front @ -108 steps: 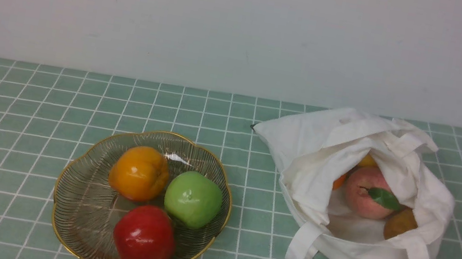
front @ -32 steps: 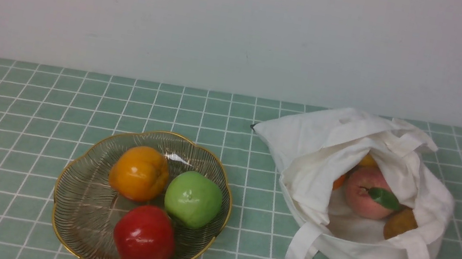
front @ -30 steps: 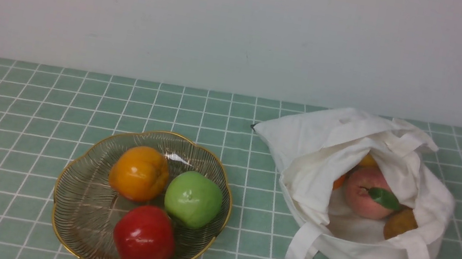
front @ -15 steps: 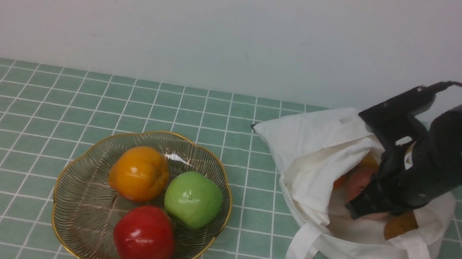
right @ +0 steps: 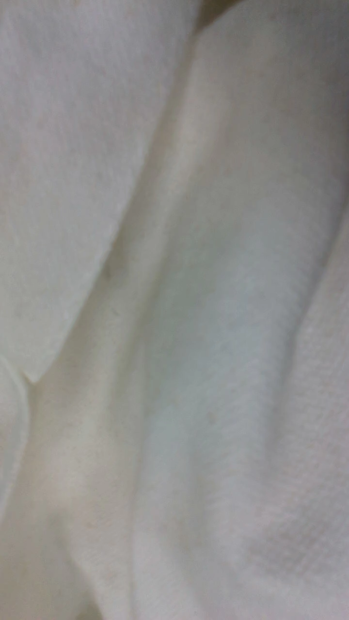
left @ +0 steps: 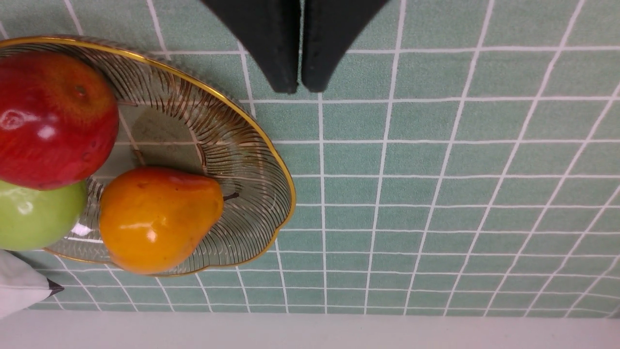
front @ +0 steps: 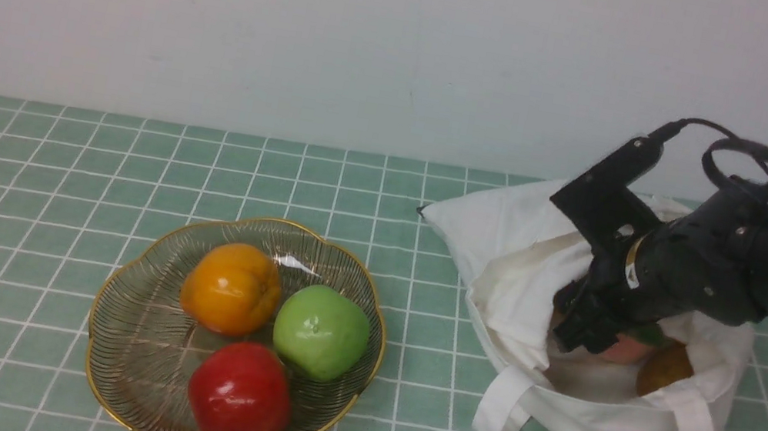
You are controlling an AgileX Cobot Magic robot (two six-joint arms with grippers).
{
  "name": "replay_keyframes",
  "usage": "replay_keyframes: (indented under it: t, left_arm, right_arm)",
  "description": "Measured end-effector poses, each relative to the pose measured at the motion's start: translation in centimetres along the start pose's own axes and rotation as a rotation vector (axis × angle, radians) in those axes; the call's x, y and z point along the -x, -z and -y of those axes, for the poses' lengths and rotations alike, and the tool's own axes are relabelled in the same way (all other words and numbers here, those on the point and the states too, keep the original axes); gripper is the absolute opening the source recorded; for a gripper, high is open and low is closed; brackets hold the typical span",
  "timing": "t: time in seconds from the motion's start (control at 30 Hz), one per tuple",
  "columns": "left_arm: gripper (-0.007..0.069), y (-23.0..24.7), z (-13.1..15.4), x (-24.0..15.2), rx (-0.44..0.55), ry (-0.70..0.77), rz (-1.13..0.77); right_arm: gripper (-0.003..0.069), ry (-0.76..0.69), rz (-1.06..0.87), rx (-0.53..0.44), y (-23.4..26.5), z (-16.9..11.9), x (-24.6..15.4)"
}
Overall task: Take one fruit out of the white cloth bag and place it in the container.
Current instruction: 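Reach into the cloth bag and grasp the peach with the right gripper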
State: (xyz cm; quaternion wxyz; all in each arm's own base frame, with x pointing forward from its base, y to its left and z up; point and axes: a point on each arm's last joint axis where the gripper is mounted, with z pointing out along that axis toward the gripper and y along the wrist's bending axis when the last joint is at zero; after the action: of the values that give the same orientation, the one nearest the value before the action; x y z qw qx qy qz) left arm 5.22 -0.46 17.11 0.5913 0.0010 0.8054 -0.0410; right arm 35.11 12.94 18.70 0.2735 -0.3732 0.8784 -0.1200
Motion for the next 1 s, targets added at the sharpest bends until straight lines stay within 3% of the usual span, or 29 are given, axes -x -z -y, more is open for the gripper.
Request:
replay_keyframes:
  t: [0.13, 0.43, 0.63, 0.9, 1.0]
  left_arm:
    - [-0.0008, 0.0, 0.0, 0.0, 0.0, 0.0, 0.0]
    - [-0.0008, 0.0, 0.0, 0.0, 0.0, 0.0, 0.0]
    - [-0.0008, 0.0, 0.0, 0.0, 0.0, 0.0, 0.0]
    - [-0.0008, 0.0, 0.0, 0.0, 0.0, 0.0, 0.0]
    - [-0.0008, 0.0, 0.0, 0.0, 0.0, 0.0, 0.0]
  right_arm:
    - [0.0615, 0.099, -0.018, -0.041, -1.1, 0.0, 0.0]
    - [0.062, 0.175, -0.079, -0.126, -2.2, 0.4, -0.5]
    - [0.0549, 0.167, -0.118, -0.151, -2.9, 0.4, -0.7]
    - [0.0549, 0.153, -0.144, -0.167, -2.2, 0.3, -0.6]
    - [0.0549, 0.058, -0.149, -0.136, -0.2, -0.1, -0.6]
